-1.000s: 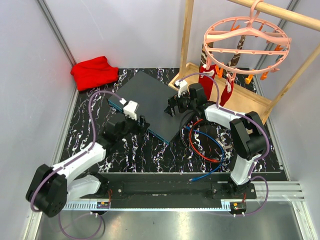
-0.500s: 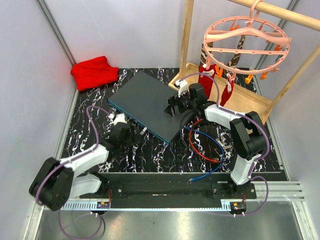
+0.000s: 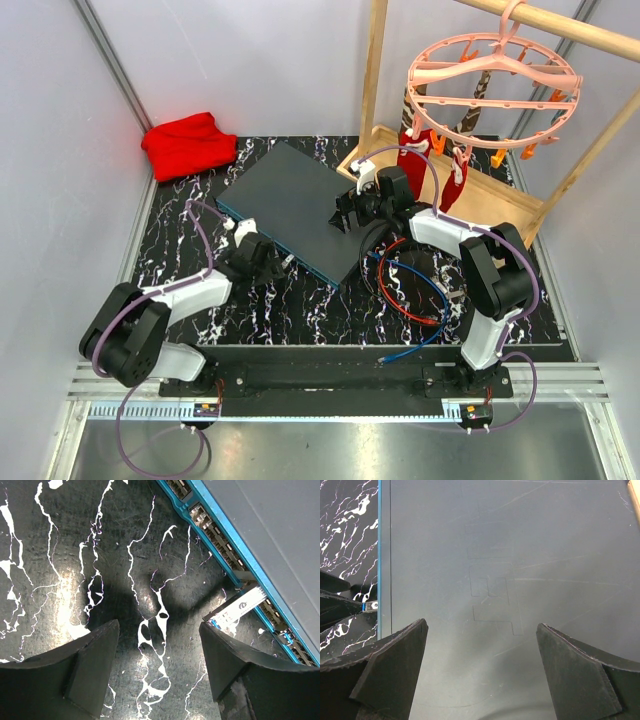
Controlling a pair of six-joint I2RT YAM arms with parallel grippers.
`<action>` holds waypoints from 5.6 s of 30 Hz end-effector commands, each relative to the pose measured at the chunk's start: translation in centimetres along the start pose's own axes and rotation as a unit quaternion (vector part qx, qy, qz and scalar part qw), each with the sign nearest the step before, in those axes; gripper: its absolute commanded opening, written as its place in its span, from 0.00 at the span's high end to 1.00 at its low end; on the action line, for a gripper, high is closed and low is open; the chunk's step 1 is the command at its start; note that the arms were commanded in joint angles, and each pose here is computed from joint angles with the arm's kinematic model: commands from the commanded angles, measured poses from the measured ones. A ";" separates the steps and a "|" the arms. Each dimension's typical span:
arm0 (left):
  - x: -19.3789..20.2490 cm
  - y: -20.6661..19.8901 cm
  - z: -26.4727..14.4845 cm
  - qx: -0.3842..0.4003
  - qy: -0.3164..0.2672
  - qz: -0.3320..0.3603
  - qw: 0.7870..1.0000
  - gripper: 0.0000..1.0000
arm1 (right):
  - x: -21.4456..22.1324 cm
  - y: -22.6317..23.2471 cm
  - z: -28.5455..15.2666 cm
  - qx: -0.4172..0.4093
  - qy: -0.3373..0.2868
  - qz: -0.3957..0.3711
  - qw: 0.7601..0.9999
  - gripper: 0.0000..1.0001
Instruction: Insert the plug into the switch port
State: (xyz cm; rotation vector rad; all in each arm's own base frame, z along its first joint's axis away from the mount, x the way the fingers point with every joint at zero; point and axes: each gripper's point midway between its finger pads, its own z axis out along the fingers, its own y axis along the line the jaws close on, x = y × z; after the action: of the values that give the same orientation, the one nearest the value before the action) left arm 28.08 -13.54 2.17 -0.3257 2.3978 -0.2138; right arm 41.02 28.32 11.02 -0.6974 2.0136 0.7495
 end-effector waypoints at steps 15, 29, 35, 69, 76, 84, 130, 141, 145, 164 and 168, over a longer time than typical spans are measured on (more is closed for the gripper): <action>-4.9 -4.9 -2.7 0.091 -0.065 -0.039 0.993 0.27 | -1.7 0.0 -0.6 0.004 -0.022 -0.017 1.000 0.00; -6.8 -3.7 -4.0 0.055 -0.095 -0.030 0.993 0.27 | -1.8 0.0 -0.9 0.007 -0.023 -0.016 1.000 0.00; -4.7 -1.2 -5.3 0.033 -0.078 -0.032 0.996 0.27 | -2.6 -1.9 -0.6 0.047 -0.023 -0.010 0.999 0.00; -1.8 -3.4 0.1 0.038 -0.004 -0.022 0.999 0.29 | -0.4 -11.7 3.0 0.164 0.025 0.044 0.985 0.00; -3.4 -4.4 -0.1 0.049 -0.024 -0.026 0.998 0.29 | 0.4 -12.3 3.0 0.172 0.032 0.049 0.983 0.00; -4.8 -5.8 0.2 0.064 -0.041 -0.024 0.997 0.29 | 2.7 -11.2 3.2 0.150 0.064 0.092 0.982 0.00; -2.3 -4.0 1.2 0.032 -0.006 -0.024 0.999 0.30 | 6.7 -8.6 3.0 0.089 0.124 0.116 0.981 0.01; -5.0 -6.6 2.0 0.054 -0.030 -0.026 0.998 0.31 | 7.3 -7.9 2.8 0.071 0.132 0.119 0.982 0.01; -6.5 -7.8 2.0 0.070 -0.050 -0.026 0.996 0.30 | 7.8 -7.1 2.9 0.050 0.141 0.123 0.981 0.01; -12.8 -11.9 0.2 0.146 -0.160 -0.048 0.975 0.31 | 9.9 -5.6 2.7 0.008 0.185 0.123 0.975 0.00; -12.6 -12.4 0.2 0.159 -0.150 -0.051 0.975 0.30 | 10.0 -5.6 2.5 0.013 0.187 0.120 0.975 0.00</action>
State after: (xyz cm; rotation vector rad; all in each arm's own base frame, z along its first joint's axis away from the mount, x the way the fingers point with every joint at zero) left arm 31.30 -16.28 2.42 -0.2244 2.4541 -0.1957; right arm 49.57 23.05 6.62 -0.5782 2.1580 0.5788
